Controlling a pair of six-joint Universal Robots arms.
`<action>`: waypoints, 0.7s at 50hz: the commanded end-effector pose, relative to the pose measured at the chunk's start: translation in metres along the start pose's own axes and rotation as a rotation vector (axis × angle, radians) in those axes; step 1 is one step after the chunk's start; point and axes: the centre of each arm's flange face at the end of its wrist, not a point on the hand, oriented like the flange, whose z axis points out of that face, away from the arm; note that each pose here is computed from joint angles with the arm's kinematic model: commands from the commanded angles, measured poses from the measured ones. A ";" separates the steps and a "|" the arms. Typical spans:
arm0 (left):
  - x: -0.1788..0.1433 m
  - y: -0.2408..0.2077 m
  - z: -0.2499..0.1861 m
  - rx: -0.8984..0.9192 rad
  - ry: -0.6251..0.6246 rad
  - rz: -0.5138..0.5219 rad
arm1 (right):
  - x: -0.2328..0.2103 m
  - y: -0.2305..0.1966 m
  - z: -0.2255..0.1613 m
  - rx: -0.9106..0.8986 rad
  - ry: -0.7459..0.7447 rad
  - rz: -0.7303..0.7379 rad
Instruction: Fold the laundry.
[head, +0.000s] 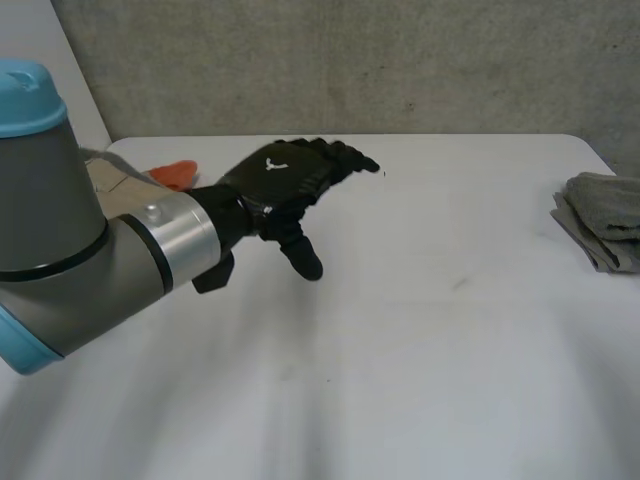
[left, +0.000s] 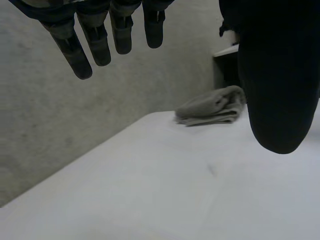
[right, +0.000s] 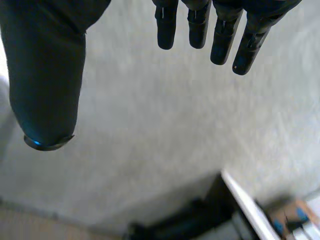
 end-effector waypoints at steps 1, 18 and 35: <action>-0.031 -0.010 -0.002 0.064 -0.185 0.031 | -0.061 -0.071 -0.057 0.248 -0.247 0.181; -0.194 0.009 -0.022 0.128 -0.624 0.094 | -0.190 -0.114 -0.307 0.501 -0.871 0.214; -0.293 0.139 -0.017 -0.246 -0.660 0.408 | -0.198 -0.072 -0.328 0.422 -0.927 0.090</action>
